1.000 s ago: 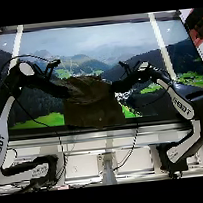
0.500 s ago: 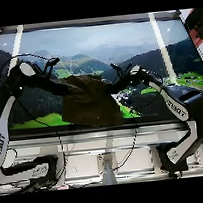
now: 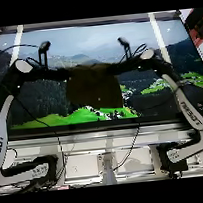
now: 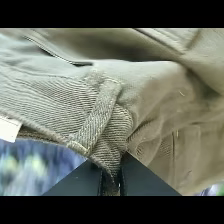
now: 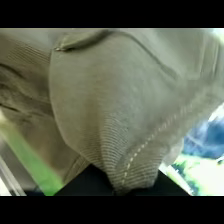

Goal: Fold the clothes and pants, and hang the long-sleeved shirts on hangers.

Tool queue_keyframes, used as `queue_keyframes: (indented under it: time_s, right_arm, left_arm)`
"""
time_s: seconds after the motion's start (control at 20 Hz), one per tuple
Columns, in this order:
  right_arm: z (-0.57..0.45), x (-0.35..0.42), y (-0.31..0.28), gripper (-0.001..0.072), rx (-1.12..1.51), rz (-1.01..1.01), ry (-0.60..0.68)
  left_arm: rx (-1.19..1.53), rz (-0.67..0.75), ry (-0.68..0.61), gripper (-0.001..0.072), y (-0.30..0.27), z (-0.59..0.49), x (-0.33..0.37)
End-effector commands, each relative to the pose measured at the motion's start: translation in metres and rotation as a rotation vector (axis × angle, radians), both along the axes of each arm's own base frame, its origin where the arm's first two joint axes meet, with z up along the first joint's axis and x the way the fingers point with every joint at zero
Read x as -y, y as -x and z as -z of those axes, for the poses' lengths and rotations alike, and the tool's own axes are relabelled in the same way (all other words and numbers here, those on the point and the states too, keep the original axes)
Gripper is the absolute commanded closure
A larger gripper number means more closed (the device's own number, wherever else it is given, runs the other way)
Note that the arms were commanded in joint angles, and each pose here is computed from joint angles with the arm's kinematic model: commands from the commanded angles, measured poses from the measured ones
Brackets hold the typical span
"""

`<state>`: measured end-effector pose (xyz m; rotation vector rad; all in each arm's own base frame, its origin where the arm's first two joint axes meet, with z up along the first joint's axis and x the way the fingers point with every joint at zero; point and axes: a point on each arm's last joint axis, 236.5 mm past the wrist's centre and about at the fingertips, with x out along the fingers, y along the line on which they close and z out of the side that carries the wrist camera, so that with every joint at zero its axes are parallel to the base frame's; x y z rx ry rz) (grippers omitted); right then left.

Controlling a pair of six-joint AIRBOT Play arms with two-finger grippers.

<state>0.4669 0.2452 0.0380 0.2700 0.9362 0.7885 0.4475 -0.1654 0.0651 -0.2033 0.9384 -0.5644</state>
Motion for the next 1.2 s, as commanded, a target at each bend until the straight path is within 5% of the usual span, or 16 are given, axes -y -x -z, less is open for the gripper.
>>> queue_keyframes:
  time_s: [0.0,0.45,0.8,1.15]
  right_arm:
    - [-0.073,0.035,-0.006,0.0678,0.17,0.053,0.019]
    - [-0.082,0.07,-0.028,0.0678,0.241,0.206,0.122]
    - [0.048,0.091,0.045,0.0678,-0.181,-0.062,0.386]
    - [0.055,0.093,0.053,0.0678,-0.212,-0.077,0.396]
  left_arm:
    - [0.196,-0.108,0.143,0.0669,-0.024,-0.076,0.005]
    - [0.175,-0.134,0.143,0.0669,-0.041,-0.047,0.014]
    - [-0.277,0.123,0.032,0.0669,0.03,0.082,0.043]
    - [-0.474,0.25,-0.036,0.0668,0.08,0.109,0.035]
